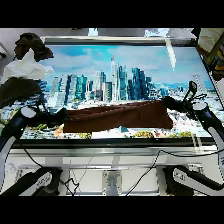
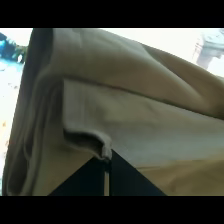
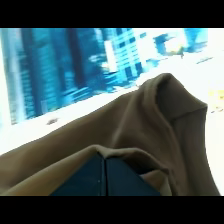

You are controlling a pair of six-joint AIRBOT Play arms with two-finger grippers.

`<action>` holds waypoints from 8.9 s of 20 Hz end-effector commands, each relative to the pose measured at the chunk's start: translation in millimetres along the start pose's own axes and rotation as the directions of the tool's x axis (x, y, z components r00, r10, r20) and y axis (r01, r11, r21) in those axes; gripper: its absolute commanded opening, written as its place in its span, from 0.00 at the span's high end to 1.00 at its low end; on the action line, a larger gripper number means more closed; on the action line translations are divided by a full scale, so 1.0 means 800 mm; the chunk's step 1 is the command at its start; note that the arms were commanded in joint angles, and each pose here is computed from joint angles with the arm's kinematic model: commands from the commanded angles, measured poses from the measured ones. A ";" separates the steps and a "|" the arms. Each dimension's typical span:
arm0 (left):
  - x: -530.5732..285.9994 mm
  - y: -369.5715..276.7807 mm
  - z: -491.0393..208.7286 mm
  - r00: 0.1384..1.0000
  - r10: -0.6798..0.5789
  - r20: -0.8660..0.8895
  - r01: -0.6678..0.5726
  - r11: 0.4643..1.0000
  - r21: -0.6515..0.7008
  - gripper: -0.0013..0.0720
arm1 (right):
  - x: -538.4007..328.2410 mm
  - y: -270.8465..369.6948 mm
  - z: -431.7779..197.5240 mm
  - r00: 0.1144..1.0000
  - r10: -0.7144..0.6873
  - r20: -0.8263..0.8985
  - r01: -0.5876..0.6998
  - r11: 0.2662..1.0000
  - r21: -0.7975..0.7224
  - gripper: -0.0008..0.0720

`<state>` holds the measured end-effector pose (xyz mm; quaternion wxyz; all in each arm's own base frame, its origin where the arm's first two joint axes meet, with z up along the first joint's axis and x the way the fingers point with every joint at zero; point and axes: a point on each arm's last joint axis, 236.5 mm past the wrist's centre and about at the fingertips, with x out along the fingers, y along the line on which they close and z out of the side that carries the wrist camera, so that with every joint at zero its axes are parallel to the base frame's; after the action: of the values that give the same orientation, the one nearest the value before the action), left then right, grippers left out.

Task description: Fold the shirts.

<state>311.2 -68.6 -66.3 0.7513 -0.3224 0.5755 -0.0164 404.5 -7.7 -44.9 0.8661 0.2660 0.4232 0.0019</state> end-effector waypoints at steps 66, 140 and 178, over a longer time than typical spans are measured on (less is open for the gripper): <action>0.179 -0.245 -0.108 0.903 0.305 -0.303 -0.005 0.713 0.701 0.97 | 0.031 -0.104 -0.037 0.918 0.235 -0.318 -0.142 0.947 0.290 0.25; -0.062 -0.247 0.192 0.887 0.364 0.284 -0.458 0.607 0.649 0.96 | 0.031 0.454 -0.248 0.701 0.329 -0.633 -0.635 0.693 -0.342 0.36; -0.058 -0.249 0.181 0.901 0.355 0.248 -0.427 0.630 0.648 0.96 | 0.102 0.257 -0.064 0.637 0.507 -0.580 -0.577 0.813 0.077 0.95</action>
<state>493.2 -141.8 92.9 0.8306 0.1115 0.5433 -0.0509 444.4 230.4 -60.5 0.6390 0.3192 0.5987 0.3624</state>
